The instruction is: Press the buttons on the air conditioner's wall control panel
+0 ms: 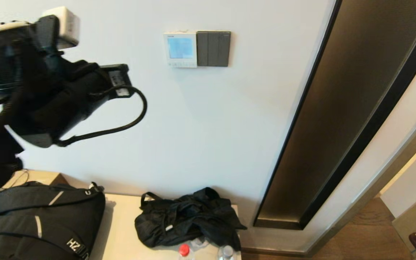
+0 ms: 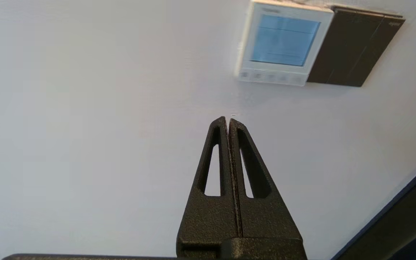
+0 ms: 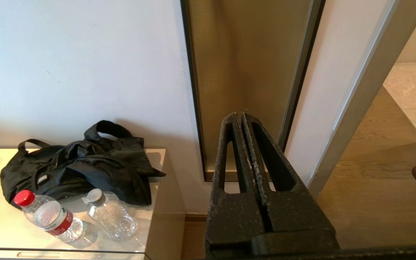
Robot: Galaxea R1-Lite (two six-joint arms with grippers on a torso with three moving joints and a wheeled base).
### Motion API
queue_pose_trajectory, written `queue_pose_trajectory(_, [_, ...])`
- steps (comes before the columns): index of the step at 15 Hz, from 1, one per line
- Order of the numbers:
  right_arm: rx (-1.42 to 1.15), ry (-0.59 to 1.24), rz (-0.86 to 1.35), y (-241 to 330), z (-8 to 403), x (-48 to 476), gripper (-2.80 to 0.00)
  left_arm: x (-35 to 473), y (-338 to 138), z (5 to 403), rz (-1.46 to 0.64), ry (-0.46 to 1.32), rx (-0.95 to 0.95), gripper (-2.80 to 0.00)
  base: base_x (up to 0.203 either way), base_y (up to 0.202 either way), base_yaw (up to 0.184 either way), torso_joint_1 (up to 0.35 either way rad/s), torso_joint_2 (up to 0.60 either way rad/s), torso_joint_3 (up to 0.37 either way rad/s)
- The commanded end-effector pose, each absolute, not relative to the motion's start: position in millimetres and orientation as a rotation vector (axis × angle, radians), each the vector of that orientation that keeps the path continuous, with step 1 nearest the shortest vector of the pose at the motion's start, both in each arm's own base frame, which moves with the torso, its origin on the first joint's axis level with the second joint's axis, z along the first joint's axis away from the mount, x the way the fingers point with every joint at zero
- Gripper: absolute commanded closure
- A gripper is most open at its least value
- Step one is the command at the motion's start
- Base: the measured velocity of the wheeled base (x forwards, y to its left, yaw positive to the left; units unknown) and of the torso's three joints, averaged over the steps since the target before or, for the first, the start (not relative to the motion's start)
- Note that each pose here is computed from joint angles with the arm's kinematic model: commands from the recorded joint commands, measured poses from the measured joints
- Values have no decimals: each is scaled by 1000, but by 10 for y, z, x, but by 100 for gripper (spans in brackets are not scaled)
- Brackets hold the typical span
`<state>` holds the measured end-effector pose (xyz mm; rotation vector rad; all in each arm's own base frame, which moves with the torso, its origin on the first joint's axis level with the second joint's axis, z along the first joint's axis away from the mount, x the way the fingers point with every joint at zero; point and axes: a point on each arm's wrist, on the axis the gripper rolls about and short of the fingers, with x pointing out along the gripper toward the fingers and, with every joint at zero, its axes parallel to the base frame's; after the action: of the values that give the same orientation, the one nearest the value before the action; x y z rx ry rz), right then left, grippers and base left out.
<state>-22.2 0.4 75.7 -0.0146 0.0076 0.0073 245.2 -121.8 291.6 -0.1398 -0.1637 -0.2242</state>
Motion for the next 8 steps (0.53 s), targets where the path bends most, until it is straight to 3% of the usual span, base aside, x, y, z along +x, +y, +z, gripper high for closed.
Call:
queue_pose_trajectory(1, [-14,9,8,4,757,-221,0,1731,-662,3053,-142,-273,-150,0,0,0,0,0,0,0])
queue_pose_trajectory(8, [-15,9,7,4,757,-221,0,408,-48,2481,-23,-241,-68,0,0,0,0,0,0,0])
